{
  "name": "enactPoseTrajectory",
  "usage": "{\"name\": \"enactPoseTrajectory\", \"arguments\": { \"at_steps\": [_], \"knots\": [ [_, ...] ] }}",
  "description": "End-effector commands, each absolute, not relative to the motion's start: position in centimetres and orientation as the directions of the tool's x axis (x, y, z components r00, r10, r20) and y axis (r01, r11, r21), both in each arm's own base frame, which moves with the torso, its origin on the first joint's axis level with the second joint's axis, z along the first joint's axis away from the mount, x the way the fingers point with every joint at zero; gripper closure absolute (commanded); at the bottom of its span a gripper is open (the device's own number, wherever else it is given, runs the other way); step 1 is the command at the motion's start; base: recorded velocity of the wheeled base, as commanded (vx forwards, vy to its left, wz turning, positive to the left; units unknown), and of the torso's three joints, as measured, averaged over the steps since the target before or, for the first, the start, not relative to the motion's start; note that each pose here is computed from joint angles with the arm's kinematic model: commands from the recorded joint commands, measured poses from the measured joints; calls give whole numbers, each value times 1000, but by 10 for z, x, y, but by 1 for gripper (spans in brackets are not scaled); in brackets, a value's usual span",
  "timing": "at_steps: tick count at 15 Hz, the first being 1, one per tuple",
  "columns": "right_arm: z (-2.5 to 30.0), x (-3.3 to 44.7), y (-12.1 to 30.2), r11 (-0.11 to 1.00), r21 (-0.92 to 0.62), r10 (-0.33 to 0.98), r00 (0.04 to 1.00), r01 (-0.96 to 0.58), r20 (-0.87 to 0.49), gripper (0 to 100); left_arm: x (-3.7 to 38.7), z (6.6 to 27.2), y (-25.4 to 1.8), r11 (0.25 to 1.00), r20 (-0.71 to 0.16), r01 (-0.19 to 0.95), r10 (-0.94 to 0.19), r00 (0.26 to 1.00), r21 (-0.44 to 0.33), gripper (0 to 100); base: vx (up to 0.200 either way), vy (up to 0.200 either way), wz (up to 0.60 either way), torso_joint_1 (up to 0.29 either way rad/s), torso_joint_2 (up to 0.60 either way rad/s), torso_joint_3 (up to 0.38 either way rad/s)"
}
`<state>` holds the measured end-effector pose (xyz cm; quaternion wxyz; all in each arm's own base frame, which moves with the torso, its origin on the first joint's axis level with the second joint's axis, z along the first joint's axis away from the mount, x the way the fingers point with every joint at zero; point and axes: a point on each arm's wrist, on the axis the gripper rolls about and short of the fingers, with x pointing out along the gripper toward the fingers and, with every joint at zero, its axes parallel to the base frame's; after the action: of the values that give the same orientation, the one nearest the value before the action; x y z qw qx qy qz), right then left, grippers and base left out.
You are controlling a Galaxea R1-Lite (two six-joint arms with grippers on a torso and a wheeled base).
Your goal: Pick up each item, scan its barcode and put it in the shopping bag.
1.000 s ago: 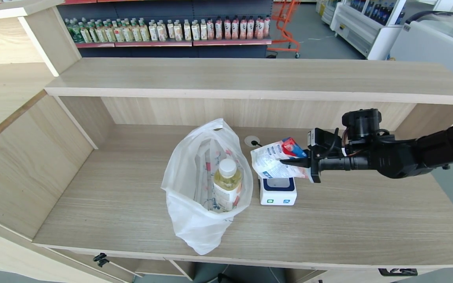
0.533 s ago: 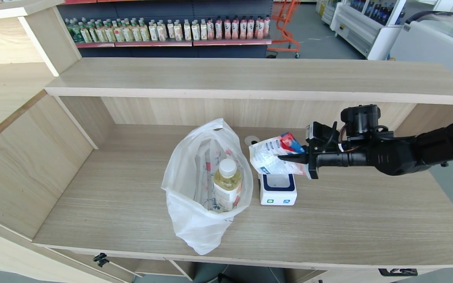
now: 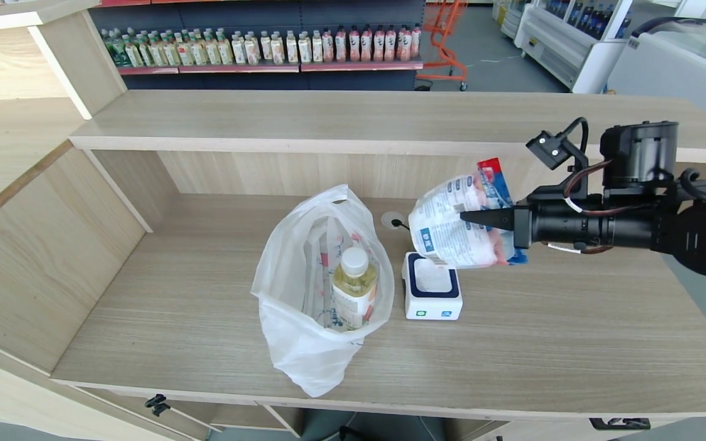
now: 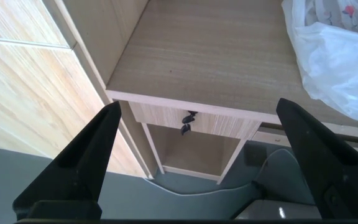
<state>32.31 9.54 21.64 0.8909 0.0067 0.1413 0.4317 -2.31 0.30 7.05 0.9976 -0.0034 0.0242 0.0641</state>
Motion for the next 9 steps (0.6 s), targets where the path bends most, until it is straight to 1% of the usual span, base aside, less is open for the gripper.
{"name": "enactPoseTrajectory", "arguments": {
  "at_steps": [1, 3, 4, 5, 6, 9],
  "knots": [
    [216, 319, 120, 638, 192, 766, 589, -746, -257, 100, -23, 70, 3, 992, -49, -129, 128, 991, -4, 0, 0, 0, 0, 0, 0, 0],
    [187, 335, 131, 631, 199, 766, 561, -750, -313, 100, -23, 70, 3, 992, -49, -129, 128, 991, -4, 0, 0, 0, 0, 0, 0, 0],
    [178, 341, 134, 628, 181, 765, 558, -757, -320, 100, -23, 70, 3, 992, -49, -129, 128, 991, -4, 0, 0, 0, 0, 0, 0, 0],
    [163, 351, 139, 620, 161, 766, 549, -768, -334, 100, -23, 70, 3, 992, -49, -129, 128, 991, -4, 0, 0, 0, 0, 0, 0, 0],
    [160, 353, 142, 615, 158, 769, 544, -773, -336, 100, -23, 70, 3, 992, -49, -129, 128, 991, -4, 0, 0, 0, 0, 0, 0, 0],
    [144, 371, 177, 559, 126, 810, 506, -820, -297, 100, -23, 70, 3, 992, -49, -129, 128, 991, -4, 0, 0, 0, 0, 0, 0, 0]
  ]
}}
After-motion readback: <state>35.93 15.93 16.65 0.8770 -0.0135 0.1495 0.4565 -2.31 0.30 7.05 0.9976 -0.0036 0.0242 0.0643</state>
